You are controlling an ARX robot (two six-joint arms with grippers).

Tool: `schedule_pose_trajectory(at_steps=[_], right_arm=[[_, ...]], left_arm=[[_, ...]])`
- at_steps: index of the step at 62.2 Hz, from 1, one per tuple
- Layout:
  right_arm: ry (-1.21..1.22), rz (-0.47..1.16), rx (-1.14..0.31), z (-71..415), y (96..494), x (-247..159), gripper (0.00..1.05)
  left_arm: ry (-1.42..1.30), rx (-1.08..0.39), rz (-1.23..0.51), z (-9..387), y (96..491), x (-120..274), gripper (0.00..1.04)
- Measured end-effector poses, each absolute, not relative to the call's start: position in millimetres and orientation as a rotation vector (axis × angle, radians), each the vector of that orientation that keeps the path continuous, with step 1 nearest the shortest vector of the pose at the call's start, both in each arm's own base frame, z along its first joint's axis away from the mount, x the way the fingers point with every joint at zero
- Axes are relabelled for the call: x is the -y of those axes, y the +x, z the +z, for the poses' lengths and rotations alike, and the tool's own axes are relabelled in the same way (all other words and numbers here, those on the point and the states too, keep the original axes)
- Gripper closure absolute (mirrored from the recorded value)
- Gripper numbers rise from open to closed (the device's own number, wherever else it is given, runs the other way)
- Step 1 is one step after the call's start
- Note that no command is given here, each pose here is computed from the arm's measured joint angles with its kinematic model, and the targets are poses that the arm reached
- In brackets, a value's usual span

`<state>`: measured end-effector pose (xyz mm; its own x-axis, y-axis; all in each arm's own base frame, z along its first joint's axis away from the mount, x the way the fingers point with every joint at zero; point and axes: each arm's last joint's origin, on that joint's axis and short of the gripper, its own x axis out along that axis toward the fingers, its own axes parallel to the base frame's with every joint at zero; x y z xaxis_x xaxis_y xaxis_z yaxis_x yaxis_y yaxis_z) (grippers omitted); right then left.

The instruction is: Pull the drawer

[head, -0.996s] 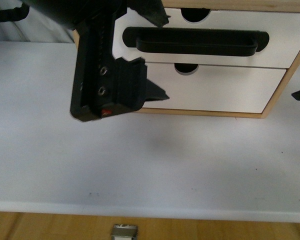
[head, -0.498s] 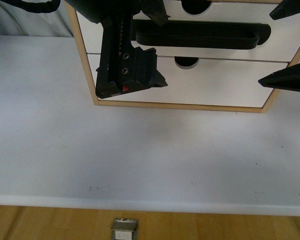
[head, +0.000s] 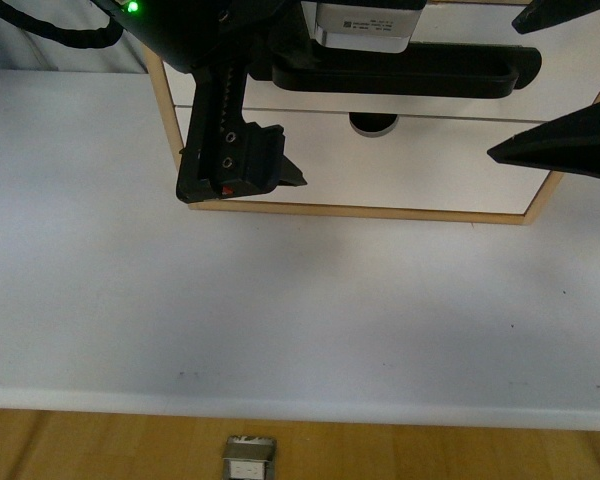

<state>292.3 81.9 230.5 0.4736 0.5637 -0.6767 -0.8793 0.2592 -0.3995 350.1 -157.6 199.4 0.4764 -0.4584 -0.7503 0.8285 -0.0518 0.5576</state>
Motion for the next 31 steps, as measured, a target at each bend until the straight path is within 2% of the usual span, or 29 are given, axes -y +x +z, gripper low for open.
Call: schedule_pose_trajectory(at_steps=[31], right_arm=[[-0.841, 1.052, -0.471, 214, 317, -95, 0.09]], left_arm=[[1.255, -0.379, -1.104, 199, 351, 157, 0.07]])
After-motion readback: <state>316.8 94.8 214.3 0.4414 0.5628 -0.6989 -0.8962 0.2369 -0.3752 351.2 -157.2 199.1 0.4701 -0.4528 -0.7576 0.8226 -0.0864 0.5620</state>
